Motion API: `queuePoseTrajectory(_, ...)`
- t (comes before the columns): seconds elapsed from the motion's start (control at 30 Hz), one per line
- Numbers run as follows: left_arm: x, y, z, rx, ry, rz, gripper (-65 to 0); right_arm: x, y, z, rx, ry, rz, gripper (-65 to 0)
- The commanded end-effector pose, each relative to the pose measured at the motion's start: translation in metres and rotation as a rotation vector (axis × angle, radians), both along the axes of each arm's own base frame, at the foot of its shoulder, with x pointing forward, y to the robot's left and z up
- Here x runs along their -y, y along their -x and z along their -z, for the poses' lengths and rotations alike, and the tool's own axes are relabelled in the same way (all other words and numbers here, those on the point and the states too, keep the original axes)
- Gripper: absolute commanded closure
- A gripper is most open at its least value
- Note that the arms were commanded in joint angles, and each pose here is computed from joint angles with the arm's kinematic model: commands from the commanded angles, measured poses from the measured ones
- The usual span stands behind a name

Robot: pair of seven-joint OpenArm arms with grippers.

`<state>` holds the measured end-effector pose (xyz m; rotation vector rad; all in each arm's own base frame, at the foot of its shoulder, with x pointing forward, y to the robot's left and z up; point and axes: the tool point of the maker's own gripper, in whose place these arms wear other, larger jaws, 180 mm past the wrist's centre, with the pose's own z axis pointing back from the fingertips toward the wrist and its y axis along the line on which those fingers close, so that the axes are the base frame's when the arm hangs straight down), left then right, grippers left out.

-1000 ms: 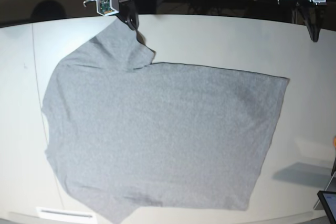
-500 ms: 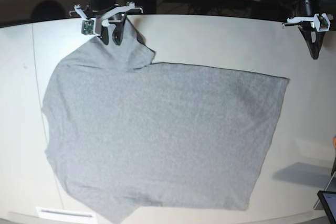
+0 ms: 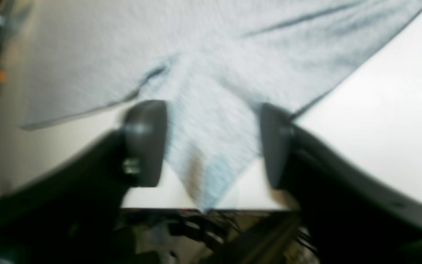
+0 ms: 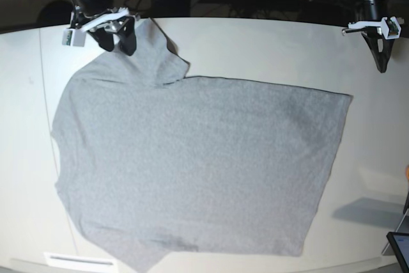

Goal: Fold the T-shirt properly
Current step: 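Lower the right gripper onto the shirt shoulder near the collar and grasp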

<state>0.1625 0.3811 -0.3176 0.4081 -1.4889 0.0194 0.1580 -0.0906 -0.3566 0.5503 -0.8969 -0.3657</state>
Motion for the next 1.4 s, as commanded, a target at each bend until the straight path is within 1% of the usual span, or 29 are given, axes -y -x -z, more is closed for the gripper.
queuePoseTrajectory(0.0, -0.005, 0.001, -0.012, 0.030, -0.028, 0.004, 0.0, -0.003, 0.001, -0.007, 0.019, -0.021, -0.015, -45.8)
queuePoseTrajectory(0.03, -0.006, 0.004, -0.010, 0.020, -0.027, 0.001, 0.0, -0.002, 0.002, -0.007, 0.016, -0.023, -0.019, -46.3)
queuePoseTrajectory(0.13, -0.007, 0.005, -0.008, 0.014, -0.026, -0.003, 0.0, -0.002, 0.004, -0.005, 0.006, -0.025, -0.022, -43.1)
queuePoseTrajectory(0.27, -0.007, 0.006, -0.007, 0.011, -0.025, -0.005, 0.0, -0.006, 0.010, 0.000, -0.051, -0.080, -0.023, -39.6)
queuePoseTrajectory(0.33, -0.007, 0.007, -0.007, 0.012, -0.024, -0.009, 0.0, -0.006, 0.010, 0.002, -0.062, -0.094, -0.018, -39.6)
queuePoseTrajectory(0.57, -0.022, 0.014, -0.014, 0.028, -0.043, -0.060, 0.0, -0.002, 0.018, 0.017, -0.104, -0.081, -0.013, -39.9)
queuePoseTrajectory(0.7, -0.023, 0.015, -0.015, 0.028, -0.045, -0.062, 0.0, 0.000, 0.025, 0.029, -0.140, -0.073, -0.010, -39.9)
queuePoseTrajectory(0.97, -0.023, 0.015, -0.015, 0.028, -0.045, -0.062, 0.0, 0.000, 0.029, 0.038, -0.163, -0.071, -0.008, -39.9)
queuePoseTrajectory(1.0, -0.023, 0.015, -0.015, 0.028, -0.045, -0.062, 0.0, -0.001, 0.029, 0.038, -0.164, -0.073, -0.010, -39.9)
queuePoseTrajectory(1.23, -0.023, 0.017, -0.014, 0.022, -0.045, -0.064, 0.0, -0.044, 0.028, 0.032, -0.151, -0.142, -0.103, -39.5)
queuePoseTrajectory(1.37, -0.024, 0.020, -0.013, 0.014, -0.047, -0.065, 0.0, -0.048, 0.026, 0.030, -0.144, -0.149, -0.112, -39.3)
